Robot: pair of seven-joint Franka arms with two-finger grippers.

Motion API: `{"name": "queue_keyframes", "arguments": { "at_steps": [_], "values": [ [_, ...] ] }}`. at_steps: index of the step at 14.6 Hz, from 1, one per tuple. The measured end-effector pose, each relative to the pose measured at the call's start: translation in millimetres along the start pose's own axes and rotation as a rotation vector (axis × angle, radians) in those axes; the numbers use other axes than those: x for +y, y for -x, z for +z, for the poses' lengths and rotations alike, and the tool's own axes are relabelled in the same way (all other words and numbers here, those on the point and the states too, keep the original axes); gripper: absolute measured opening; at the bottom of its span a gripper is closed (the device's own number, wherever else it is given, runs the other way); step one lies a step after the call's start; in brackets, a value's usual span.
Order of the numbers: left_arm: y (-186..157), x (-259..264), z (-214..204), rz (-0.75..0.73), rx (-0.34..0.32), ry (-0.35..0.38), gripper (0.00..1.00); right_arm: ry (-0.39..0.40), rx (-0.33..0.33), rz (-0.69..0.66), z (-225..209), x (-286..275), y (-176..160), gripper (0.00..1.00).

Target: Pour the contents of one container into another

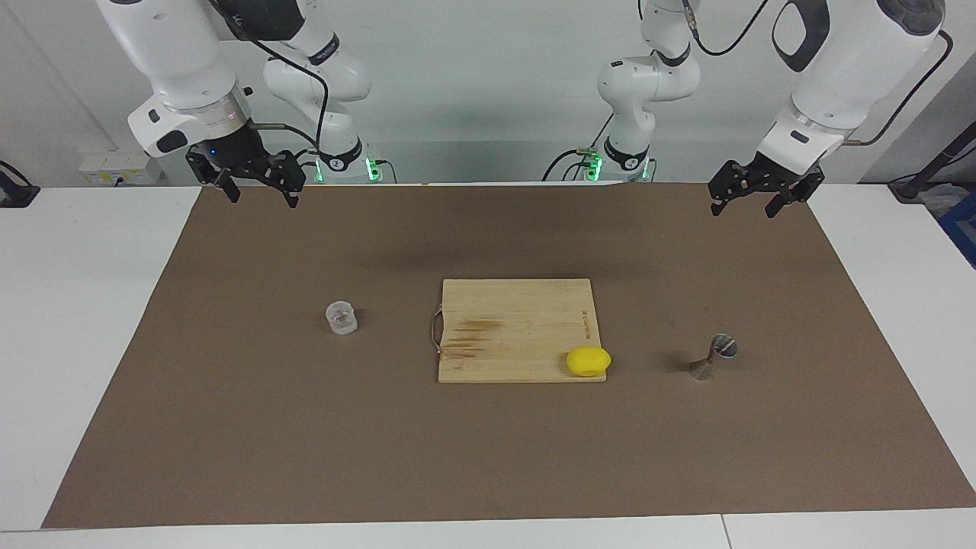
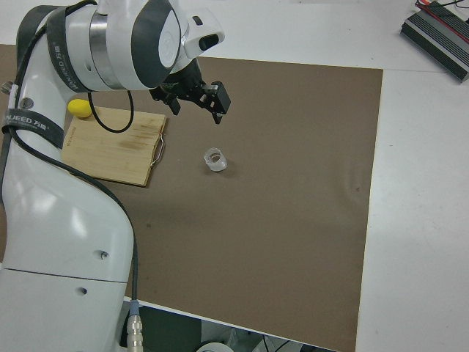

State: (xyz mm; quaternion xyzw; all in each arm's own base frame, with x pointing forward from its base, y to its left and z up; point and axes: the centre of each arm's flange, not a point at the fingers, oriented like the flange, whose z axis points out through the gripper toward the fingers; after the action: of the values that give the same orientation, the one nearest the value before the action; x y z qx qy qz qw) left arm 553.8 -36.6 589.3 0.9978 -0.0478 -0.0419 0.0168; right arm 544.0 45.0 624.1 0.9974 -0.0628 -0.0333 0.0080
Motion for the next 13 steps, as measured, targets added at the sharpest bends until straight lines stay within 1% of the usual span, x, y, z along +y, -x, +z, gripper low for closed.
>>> {"name": "queue_keyframes", "arguments": {
  "at_steps": [2, 4, 6, 7, 9, 13],
  "values": [
    [-14.1, -16.5, 32.3, -0.029, -0.056, 0.013, 1.00, -0.006, 0.032, -0.010, -2.9, -5.9, -2.3, 1.00],
    [-29.4, -50.1, 70.5, -0.086, -0.116, 0.031, 1.00, -0.009, 0.046, -0.011, -4.1, -6.1, -3.7, 1.00],
    [-38.0, -90.5, 103.8, -0.166, -0.160, 0.081, 1.00, -0.007, 0.046, -0.011, -4.1, -5.6, -3.9, 1.00],
    [-39.1, -108.1, 116.3, -0.215, -0.176, 0.121, 1.00, -0.005, 0.047, -0.011, -4.0, -5.3, -3.9, 1.00],
    [-38.9, -141.2, 139.2, -0.375, -0.204, 0.231, 1.00, 0.008, 0.048, -0.010, -3.1, -4.1, -4.4, 1.00],
    [-21.4, -199.4, 181.2, -0.766, -0.270, 0.504, 1.00, 0.014, 0.046, -0.011, -0.3, -4.3, -5.9, 1.00]
  ]
}}
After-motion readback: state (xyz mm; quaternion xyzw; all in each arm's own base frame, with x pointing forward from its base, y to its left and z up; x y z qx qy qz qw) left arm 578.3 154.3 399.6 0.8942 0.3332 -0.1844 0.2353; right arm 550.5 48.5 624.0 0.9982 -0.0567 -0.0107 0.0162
